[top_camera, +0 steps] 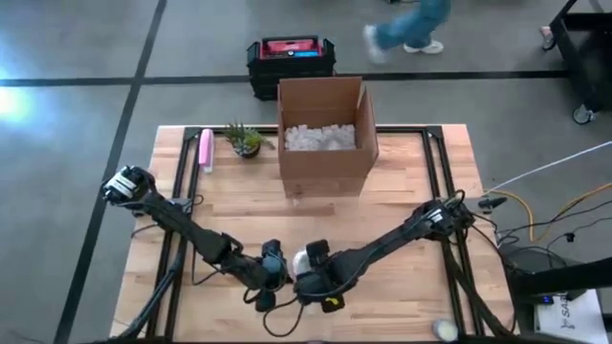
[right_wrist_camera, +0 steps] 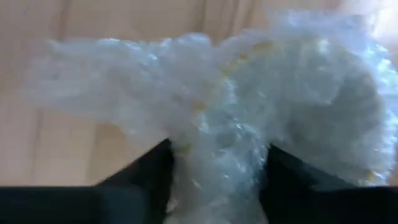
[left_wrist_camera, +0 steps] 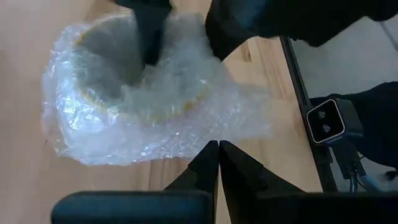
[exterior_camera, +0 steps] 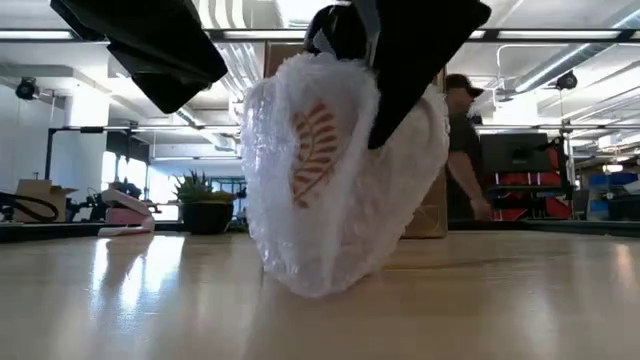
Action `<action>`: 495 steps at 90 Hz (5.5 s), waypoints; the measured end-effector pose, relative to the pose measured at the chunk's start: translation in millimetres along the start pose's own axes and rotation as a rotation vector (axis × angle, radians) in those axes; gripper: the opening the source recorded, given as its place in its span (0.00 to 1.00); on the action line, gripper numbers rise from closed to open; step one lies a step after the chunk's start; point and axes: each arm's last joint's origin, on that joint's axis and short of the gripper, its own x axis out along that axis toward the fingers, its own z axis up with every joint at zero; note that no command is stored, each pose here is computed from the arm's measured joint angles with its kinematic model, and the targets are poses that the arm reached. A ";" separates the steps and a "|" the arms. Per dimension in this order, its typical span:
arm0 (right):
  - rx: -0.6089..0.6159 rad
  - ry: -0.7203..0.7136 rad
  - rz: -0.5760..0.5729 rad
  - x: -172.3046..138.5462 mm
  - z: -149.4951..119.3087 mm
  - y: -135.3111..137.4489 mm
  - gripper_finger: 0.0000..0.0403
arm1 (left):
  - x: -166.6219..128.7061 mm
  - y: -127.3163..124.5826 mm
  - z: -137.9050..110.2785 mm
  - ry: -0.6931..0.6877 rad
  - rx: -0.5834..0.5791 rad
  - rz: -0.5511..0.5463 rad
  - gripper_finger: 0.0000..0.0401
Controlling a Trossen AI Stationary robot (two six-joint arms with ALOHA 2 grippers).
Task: Wrap mug
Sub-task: Put the wrapped yellow mug into the box, then return to Home Position
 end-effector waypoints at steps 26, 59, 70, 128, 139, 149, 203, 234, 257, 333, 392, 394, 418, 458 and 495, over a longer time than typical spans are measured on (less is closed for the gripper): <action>-0.047 -0.097 -0.007 -57.7 -2.3 -11.6 0.08 | -14.0 -5.5 6.2 0.001 -0.021 -0.090 0.00; 0.045 -0.451 -0.165 -206.1 -45.1 -70.1 0.03 | -70.3 -1.2 29.3 -0.069 0.050 -0.116 0.00; 0.108 -0.553 -0.341 -242.0 -63.4 -107.6 0.03 | -97.2 5.7 39.7 -0.193 0.076 -0.018 0.00; 1.023 -0.442 -0.047 -138.4 -145.5 -387.5 0.02 | -110.6 24.9 40.6 -0.197 0.189 0.125 0.00; 1.042 -0.340 0.022 -96.5 -140.9 -396.9 0.03 | -108.3 25.1 39.3 -0.184 0.188 0.130 0.00; 1.060 -0.266 0.056 -67.2 -135.3 -398.3 0.04 | -108.4 24.9 39.7 -0.188 0.194 0.130 0.00; 0.986 -0.204 0.046 -65.7 -141.7 -401.4 0.49 | -109.1 24.2 41.2 -0.196 0.202 0.133 0.00; 0.792 -0.501 -0.107 -211.8 -170.9 -355.0 0.63 | -127.4 31.3 47.3 -0.230 0.197 0.137 0.00; 0.678 -0.553 -0.091 -244.6 -209.1 -254.6 0.50 | -129.1 60.1 47.8 -0.202 0.198 0.194 0.00; 0.575 -1.102 0.125 -129.4 -367.8 -94.7 0.14 | -139.0 139.8 -28.3 -0.505 0.134 0.224 0.00; 0.387 -1.313 0.106 -81.6 -348.3 -91.6 0.18 | -125.1 153.7 -85.2 -0.756 0.080 -0.016 0.00; 0.389 -1.324 0.105 -79.3 -347.9 -91.5 0.18 | -125.0 153.7 -85.1 -0.747 0.081 -0.013 0.00; 0.407 -1.282 0.116 -53.9 -348.3 -88.5 0.12 | -125.2 155.3 -92.1 -0.713 0.083 -0.006 0.00; 0.439 -1.378 0.092 -36.6 -348.2 -87.8 0.09 | -134.9 157.4 -101.2 -0.684 0.077 0.008 0.00; 0.465 -1.324 0.083 -29.1 -351.8 -88.3 0.15 | -148.4 159.7 -113.2 -0.689 0.063 0.004 0.00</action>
